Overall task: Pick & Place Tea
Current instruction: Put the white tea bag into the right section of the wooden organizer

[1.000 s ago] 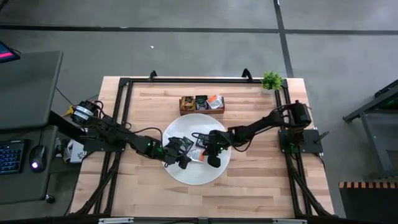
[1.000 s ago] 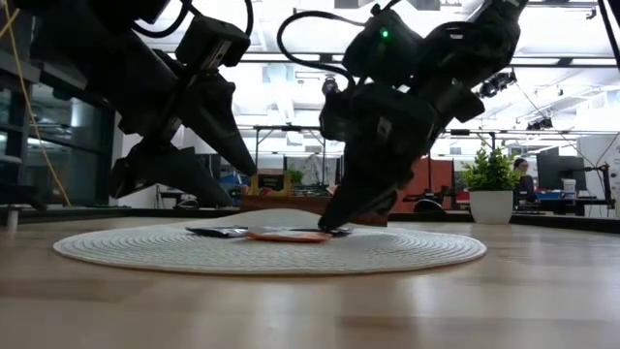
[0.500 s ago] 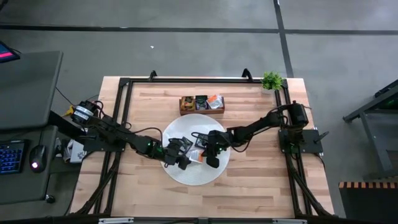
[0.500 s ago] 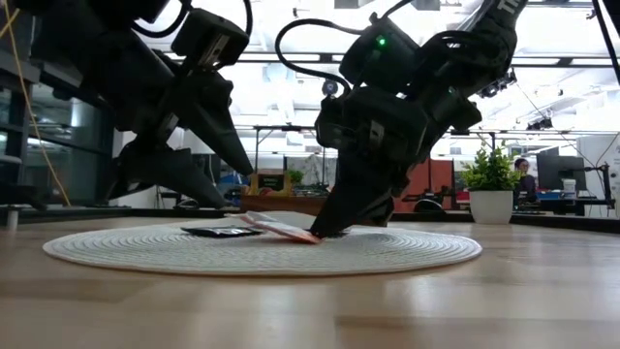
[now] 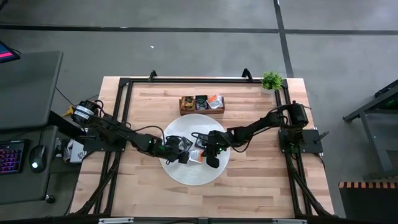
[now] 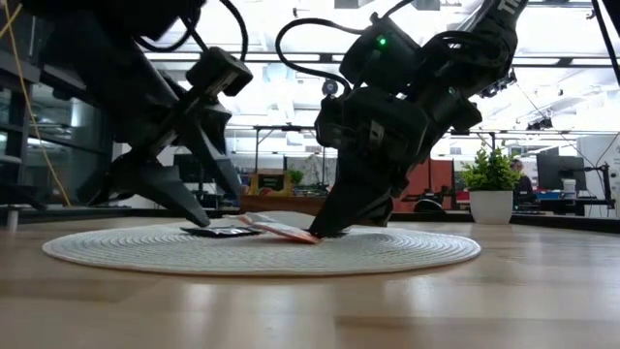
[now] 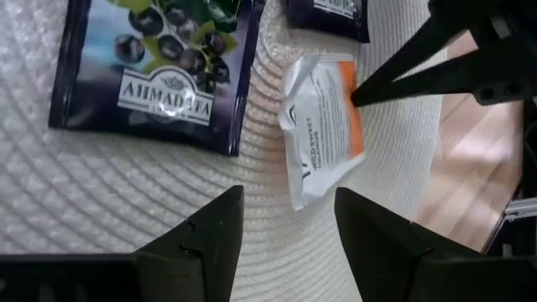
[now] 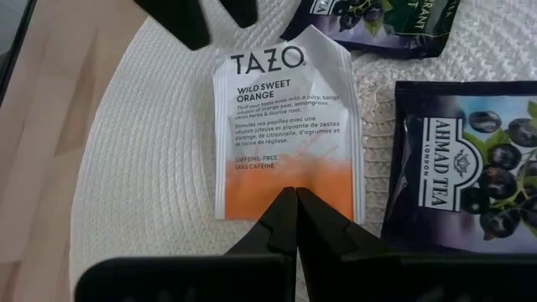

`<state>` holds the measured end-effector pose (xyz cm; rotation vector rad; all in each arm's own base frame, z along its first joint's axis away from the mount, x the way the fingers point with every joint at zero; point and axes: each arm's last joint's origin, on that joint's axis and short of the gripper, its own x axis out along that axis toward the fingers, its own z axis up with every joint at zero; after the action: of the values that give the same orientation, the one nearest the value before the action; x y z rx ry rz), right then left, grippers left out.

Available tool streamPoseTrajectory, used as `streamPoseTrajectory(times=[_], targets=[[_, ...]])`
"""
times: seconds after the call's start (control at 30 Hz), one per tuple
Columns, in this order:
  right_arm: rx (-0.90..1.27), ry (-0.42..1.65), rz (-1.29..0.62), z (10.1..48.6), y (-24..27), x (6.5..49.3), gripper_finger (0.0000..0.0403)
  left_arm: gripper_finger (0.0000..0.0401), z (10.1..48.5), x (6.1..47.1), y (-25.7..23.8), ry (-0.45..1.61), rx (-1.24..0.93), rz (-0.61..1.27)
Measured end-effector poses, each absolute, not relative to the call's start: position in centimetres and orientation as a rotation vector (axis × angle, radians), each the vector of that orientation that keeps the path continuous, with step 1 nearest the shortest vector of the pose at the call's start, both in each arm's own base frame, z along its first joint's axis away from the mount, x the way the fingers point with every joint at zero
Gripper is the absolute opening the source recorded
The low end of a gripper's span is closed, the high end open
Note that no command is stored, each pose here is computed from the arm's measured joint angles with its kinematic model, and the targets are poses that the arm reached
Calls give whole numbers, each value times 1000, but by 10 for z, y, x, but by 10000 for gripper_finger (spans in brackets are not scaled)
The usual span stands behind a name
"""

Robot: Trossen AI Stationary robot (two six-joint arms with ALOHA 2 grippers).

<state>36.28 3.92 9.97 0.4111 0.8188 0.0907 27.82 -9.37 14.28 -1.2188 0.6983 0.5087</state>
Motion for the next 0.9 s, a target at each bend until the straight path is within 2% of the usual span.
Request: streamPoseTrajectory(times=[0.9], targets=[[412,804,85,100,39,364,0,186,136,295,-69,755,-1233,475]])
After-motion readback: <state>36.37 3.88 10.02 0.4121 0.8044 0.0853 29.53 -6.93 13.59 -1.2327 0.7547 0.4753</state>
